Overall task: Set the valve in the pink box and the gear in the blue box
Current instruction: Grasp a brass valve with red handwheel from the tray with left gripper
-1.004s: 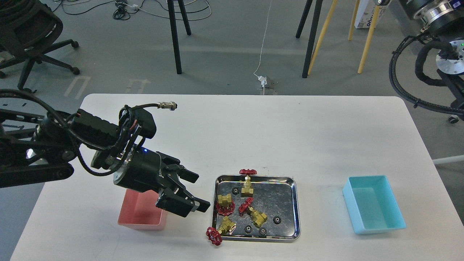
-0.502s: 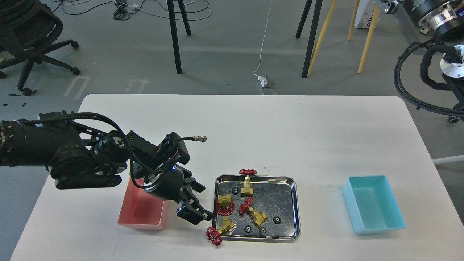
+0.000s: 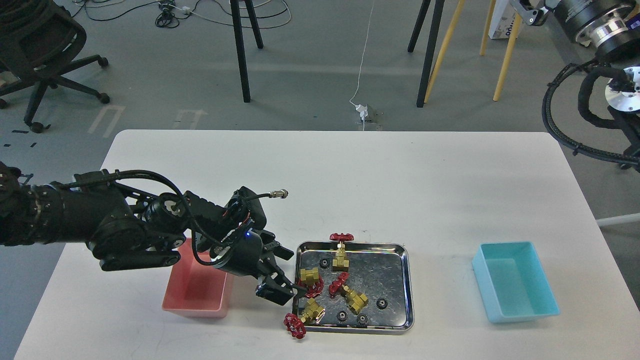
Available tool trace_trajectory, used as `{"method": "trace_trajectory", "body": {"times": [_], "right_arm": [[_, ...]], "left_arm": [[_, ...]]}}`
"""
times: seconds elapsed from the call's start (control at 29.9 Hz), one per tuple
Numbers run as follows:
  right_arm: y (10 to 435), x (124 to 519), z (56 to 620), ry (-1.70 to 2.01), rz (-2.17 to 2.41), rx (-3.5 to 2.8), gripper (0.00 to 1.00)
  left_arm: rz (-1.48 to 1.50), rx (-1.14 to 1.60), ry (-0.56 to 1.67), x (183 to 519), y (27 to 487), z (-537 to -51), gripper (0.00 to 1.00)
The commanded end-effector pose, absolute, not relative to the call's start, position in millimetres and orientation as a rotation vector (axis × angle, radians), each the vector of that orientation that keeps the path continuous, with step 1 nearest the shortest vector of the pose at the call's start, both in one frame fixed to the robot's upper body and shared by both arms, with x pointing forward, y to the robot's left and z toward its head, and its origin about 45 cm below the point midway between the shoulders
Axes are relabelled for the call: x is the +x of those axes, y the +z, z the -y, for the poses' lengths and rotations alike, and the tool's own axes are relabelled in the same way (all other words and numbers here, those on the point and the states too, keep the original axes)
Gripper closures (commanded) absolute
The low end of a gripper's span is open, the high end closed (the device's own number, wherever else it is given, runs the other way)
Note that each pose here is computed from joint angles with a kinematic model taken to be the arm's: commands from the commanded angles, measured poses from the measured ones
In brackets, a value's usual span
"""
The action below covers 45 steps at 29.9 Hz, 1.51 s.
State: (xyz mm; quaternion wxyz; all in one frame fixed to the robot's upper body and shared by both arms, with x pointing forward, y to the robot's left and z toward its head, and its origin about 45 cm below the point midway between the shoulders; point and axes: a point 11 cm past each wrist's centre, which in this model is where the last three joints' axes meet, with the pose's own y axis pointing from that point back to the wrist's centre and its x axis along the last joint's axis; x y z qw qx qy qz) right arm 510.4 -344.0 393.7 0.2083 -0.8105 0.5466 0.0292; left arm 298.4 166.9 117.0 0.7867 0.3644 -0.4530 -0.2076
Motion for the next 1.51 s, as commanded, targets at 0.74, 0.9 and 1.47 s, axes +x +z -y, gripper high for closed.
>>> {"method": "trace_trajectory", "body": {"times": [0.74, 0.9, 1.47], "right_arm": [[381, 508, 342, 0.111, -1.526, -2.268, 0.01], [381, 508, 342, 0.113, -1.525, -2.269, 0.01], [375, 507, 343, 0.124, -1.532, -2.268, 0.01]], "left_arm": [[0.994, 0.724, -0.392, 295, 101, -143, 0.17], [1.000, 0.733, -0.386, 298, 101, -146, 0.29], [1.024, 0.702, -0.345, 296, 98, -146, 0.55]]}}
